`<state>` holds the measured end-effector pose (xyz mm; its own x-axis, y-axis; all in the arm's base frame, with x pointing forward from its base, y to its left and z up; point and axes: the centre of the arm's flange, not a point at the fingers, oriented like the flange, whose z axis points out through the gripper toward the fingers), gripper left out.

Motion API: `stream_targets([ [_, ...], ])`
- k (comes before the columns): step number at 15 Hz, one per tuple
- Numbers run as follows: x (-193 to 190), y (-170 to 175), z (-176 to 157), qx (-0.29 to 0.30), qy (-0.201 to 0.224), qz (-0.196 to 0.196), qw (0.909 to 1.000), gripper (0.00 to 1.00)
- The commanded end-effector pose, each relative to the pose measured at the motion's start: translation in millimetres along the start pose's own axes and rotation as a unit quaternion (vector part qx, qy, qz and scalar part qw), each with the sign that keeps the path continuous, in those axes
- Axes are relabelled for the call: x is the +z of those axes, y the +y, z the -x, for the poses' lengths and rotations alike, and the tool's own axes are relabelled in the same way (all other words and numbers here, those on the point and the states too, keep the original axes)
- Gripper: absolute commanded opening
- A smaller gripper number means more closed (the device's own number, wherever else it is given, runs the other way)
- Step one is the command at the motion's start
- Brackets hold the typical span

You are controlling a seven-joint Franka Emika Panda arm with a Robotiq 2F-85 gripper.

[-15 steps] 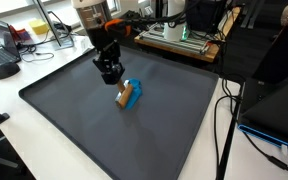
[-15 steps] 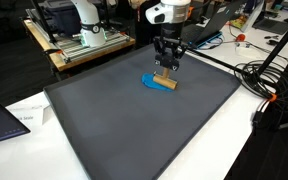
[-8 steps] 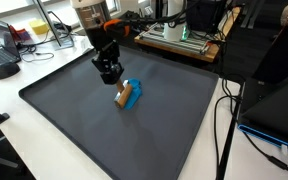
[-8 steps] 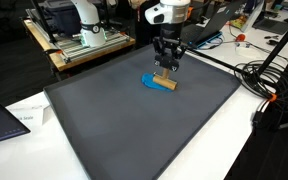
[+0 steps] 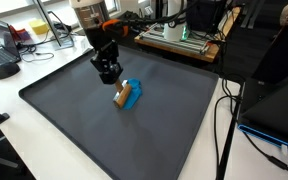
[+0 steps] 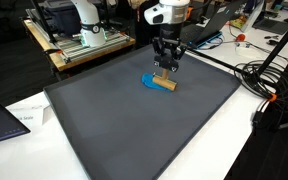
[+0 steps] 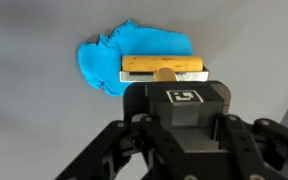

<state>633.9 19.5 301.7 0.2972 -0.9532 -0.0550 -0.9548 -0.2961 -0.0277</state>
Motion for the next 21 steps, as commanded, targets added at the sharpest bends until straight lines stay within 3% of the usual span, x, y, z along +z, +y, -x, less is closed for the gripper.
stream_targets([
  [1,53.9,2.9,-34.3,-0.005,0.035,0.009,0.9993,0.22],
  [21,59.2,7.5,-52.9,-0.002,0.043,0.005,0.9991,0.22],
])
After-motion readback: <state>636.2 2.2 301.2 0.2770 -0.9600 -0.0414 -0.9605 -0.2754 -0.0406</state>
